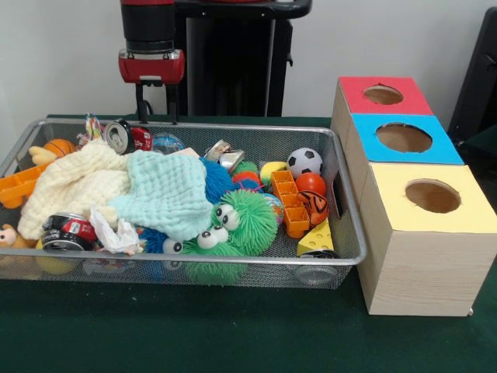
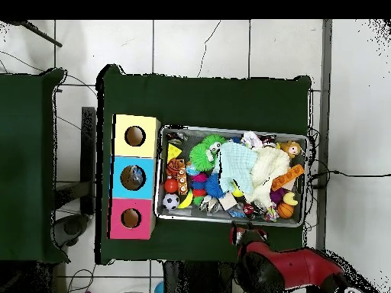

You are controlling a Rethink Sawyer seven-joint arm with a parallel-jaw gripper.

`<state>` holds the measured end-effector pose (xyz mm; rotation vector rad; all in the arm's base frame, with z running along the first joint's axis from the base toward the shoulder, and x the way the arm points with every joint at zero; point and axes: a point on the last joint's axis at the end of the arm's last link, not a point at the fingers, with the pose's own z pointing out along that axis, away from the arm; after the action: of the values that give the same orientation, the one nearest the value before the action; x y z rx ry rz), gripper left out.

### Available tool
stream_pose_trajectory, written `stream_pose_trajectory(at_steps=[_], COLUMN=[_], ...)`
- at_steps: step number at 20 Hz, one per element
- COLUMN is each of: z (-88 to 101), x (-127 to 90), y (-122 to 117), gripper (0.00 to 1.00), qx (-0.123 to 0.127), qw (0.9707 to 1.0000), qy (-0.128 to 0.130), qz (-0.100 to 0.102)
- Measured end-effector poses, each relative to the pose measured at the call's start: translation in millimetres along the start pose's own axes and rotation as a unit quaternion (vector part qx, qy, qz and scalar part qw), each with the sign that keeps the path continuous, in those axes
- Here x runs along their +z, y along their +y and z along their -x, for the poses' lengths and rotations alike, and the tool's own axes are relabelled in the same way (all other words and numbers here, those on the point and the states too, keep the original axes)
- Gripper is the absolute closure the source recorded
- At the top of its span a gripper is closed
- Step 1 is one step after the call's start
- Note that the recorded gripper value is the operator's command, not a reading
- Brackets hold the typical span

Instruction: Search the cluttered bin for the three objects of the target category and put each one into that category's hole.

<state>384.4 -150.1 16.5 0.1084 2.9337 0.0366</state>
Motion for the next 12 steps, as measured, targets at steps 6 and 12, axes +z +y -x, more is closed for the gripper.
stream_pose_trajectory(at_steps=[6,12], z=[0.1,0.2], x=[0.5,0.4], y=[0.9,-0.3], gripper=[0.00,0.00], qx=[-0.004,-0.002], qw=[1.0000,1.0000], qy=[0.001,0.000], qz=[-0.004,-0.003])
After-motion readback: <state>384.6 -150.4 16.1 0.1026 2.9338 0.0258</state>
